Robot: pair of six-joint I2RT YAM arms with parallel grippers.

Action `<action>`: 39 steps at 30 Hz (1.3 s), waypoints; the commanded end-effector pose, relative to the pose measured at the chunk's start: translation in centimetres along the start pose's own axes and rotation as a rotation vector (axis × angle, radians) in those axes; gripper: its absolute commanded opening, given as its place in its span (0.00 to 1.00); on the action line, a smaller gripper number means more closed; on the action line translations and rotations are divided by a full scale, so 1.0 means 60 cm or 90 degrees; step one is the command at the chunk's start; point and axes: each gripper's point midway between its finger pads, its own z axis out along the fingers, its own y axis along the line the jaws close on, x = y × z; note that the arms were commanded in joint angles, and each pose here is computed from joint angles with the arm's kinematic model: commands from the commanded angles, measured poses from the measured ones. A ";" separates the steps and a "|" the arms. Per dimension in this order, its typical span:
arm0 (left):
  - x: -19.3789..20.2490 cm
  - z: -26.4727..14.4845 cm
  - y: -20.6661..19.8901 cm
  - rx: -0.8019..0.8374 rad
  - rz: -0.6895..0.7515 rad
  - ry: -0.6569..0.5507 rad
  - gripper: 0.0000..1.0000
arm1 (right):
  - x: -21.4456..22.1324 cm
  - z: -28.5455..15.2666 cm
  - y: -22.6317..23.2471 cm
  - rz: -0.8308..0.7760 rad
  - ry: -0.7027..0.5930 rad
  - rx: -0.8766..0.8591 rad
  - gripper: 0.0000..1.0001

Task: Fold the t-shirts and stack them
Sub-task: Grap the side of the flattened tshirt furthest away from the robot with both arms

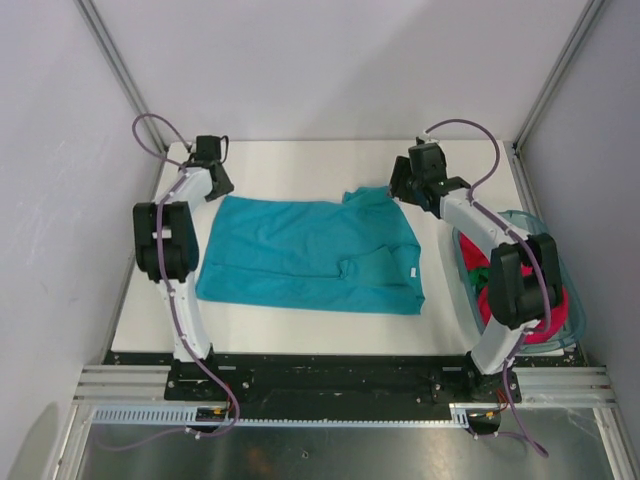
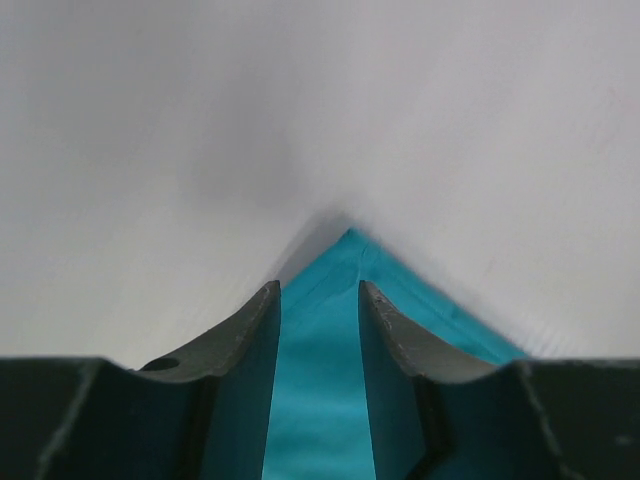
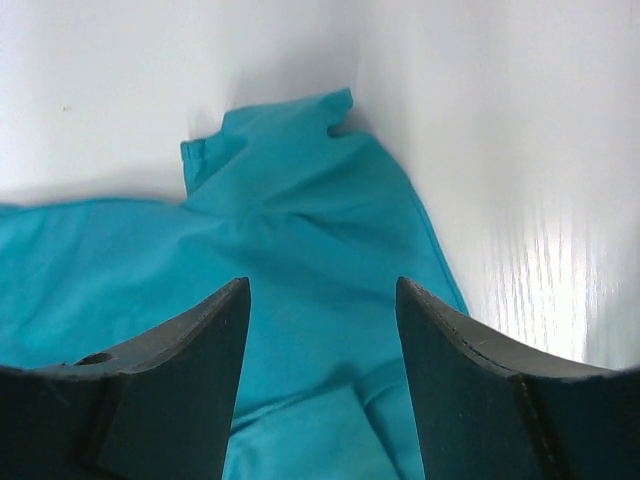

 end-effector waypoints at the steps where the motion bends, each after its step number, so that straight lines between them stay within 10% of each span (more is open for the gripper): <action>1: -0.055 0.013 -0.031 0.033 0.004 -0.035 0.41 | -0.066 0.025 0.020 -0.016 -0.068 -0.026 0.64; 33: -0.013 0.080 -0.051 0.049 0.076 0.017 0.34 | -0.041 0.111 0.008 -0.021 -0.026 -0.016 0.63; 39: -0.016 0.079 -0.052 0.048 0.073 0.014 0.18 | -0.038 0.125 0.005 -0.031 -0.020 -0.012 0.63</action>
